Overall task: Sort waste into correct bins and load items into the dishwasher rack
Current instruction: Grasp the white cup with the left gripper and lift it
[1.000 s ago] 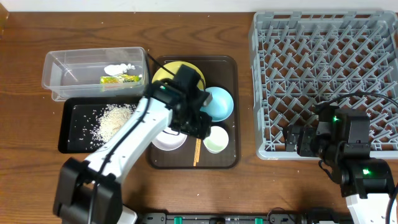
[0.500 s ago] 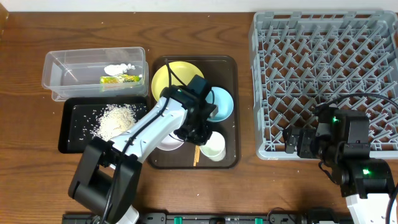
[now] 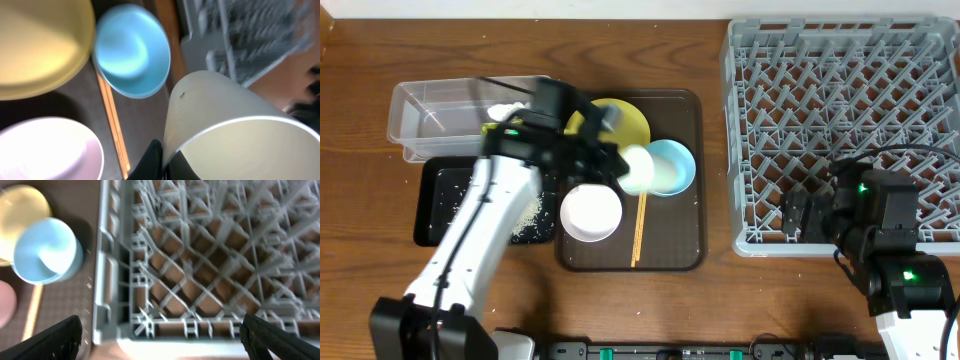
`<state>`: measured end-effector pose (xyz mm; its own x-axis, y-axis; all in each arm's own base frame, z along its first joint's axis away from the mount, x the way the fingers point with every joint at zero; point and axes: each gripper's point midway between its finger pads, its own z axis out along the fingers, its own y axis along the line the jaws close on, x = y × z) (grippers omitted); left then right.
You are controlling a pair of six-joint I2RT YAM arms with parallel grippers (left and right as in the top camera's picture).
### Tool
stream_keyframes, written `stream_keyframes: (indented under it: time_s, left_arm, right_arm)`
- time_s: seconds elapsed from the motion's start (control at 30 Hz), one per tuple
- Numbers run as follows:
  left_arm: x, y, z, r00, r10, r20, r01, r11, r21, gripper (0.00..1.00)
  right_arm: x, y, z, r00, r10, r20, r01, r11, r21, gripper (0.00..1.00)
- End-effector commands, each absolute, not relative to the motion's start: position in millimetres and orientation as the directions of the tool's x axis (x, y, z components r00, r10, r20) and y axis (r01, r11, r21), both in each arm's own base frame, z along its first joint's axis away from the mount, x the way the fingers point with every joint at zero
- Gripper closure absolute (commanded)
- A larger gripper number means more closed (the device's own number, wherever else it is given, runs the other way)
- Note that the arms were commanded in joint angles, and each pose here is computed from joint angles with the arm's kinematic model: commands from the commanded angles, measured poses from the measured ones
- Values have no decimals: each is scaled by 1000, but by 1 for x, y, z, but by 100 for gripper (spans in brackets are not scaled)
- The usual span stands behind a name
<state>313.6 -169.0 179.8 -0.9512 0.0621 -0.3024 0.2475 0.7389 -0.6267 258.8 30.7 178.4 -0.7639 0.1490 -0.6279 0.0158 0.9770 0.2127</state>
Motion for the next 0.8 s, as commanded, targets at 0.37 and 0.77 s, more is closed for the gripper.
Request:
stream_keyframes:
  time_s: [0.37, 0.77]
  left_arm:
    - [310, -204, 226, -994, 87, -60, 67, 77, -995, 94]
    - [291, -232, 222, -982, 179, -50, 65, 78, -995, 94]
  right_arm:
    - [235, 177, 207, -726, -153, -671, -669, 382, 637, 5]
    - [265, 214, 221, -546, -154, -824, -832, 209, 513, 3]
